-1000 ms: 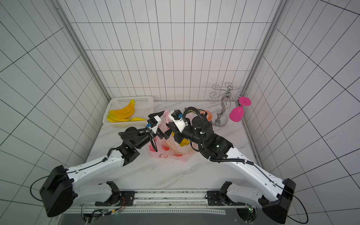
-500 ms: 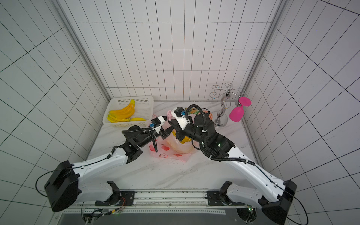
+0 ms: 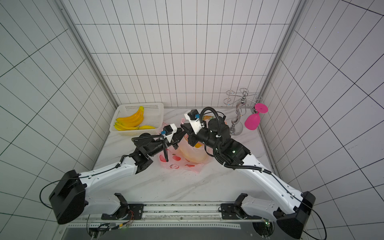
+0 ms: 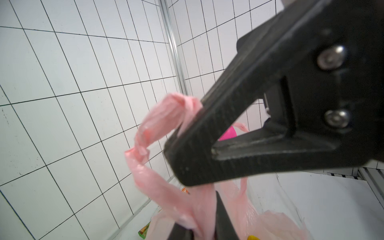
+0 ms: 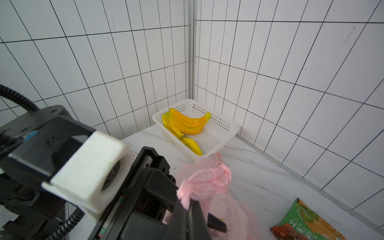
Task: Place the banana into a plastic bag & tie a knot
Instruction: Adjust the plastic bag at the center of the board, then cross the plastic bag at the center of the board.
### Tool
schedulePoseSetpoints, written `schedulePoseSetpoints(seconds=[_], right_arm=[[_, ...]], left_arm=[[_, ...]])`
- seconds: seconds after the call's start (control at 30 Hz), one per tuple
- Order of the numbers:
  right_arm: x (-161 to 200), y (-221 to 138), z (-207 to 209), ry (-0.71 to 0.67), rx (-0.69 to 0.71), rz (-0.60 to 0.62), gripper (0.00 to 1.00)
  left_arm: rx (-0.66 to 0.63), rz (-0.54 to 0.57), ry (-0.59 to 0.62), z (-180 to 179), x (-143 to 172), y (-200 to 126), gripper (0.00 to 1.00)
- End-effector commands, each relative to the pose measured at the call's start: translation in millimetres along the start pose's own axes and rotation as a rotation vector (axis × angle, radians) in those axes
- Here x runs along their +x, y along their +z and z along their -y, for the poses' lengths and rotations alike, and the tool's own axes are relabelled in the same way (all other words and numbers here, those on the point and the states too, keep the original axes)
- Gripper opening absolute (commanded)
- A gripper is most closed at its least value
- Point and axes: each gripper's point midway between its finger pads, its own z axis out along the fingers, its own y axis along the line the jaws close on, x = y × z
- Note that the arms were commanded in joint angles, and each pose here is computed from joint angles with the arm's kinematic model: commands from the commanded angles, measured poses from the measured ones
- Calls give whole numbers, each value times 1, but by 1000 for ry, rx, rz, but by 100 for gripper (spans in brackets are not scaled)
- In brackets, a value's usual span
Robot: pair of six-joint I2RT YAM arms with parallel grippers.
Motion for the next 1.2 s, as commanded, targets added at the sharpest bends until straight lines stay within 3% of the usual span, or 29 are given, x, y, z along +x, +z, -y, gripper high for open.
schedulePoseSetpoints(seconds=[0.0,0.07,0.13,0.33,0.47,0.63,0.87,1.17], right_arm=[[-56,-25,11,-14,61,148,11],[-56,-35,22,0,108,145,35],[-53,-46,34,4,156,127,50],[-18,-96,103,106,480,-5,63],[29,-109,145,211,618,-153,63],[62,-120,161,315,679,-222,59],[75,-98,154,359,576,-265,30],[88,-102,156,373,605,-312,33]], left_arm=[[-46,10,-39,-16,-8,2,5],[-86,8,-83,-28,-7,-1,0],[-126,2,-115,-39,-4,-5,0],[-160,-7,-116,-44,-1,-13,0],[-153,-9,-123,-43,0,-12,0],[-150,-6,-128,-43,-2,-10,0],[-145,1,-127,-43,-5,-11,0],[-157,6,-129,-44,-8,-13,0]])
